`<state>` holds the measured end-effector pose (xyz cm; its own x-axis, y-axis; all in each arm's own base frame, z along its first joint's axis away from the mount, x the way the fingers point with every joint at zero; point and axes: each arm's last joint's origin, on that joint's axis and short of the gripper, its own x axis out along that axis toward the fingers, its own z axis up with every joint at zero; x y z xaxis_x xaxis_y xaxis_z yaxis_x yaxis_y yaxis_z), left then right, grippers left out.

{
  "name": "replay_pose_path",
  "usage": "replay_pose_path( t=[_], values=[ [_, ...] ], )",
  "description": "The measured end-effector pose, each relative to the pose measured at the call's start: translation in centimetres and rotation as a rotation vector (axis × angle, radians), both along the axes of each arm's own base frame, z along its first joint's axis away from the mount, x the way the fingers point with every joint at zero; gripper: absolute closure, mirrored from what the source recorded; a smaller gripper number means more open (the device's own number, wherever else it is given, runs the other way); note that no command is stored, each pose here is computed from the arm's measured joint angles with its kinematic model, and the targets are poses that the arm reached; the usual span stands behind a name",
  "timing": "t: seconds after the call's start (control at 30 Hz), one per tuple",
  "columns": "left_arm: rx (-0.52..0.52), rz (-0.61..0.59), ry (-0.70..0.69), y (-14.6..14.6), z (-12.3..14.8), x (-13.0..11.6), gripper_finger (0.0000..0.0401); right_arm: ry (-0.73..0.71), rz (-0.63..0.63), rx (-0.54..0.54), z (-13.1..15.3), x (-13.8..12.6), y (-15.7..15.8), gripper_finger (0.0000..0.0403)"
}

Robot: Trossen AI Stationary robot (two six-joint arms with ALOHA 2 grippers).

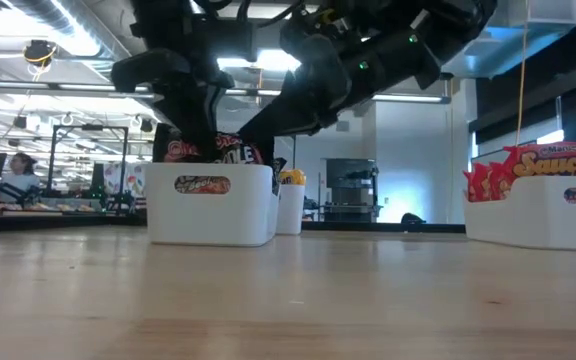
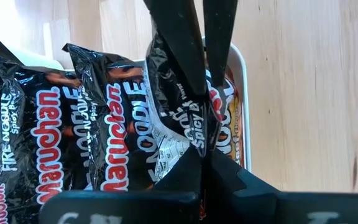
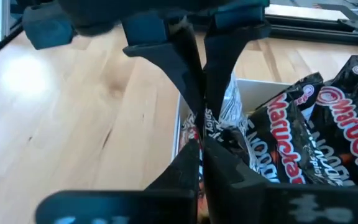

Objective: Sort Maruchan noodles
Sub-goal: Put the black noodle pack into the bottom left white bin

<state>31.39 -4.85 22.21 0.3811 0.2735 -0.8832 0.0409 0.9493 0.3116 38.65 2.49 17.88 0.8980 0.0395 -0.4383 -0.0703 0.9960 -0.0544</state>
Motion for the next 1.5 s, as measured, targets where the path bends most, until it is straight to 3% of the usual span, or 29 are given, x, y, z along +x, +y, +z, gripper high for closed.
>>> replay_pose_path(
  t=[0.33,0.63,0.77,1.2,1.37,1.5],
  values=[
    [-0.012,0.024,-0.014,0.0,0.0,0.1,0.0392,0.063,-0.016,-0.013,-1.6,0.2,-0.1,0.0402],
    [-0.039,0.042,-0.015,-0.1,-0.2,0.2,0.0306,0.101,-0.023,-0.003,-2.2,0.0,-0.1,0.0402],
    [-0.028,0.019,-0.007,-0.1,-0.2,0.2,0.0288,0.118,-0.025,-0.001,-2.3,0.0,-0.1,0.0402],
    [-0.078,0.045,-0.174,0.0,5.7,-3.8,0.0289,0.029,-0.014,0.010,2.8,-0.8,0.2,0.0402],
    [-0.010,0.072,-0.182,0.4,3.3,-4.5,0.0289,-0.032,-0.033,0.010,3.2,-0.5,-0.2,0.0402],
    [0.005,0.074,-0.214,0.6,0.4,-5.0,0.0289,-0.019,-0.046,0.006,1.8,0.1,-0.5,0.0402]
  ],
)
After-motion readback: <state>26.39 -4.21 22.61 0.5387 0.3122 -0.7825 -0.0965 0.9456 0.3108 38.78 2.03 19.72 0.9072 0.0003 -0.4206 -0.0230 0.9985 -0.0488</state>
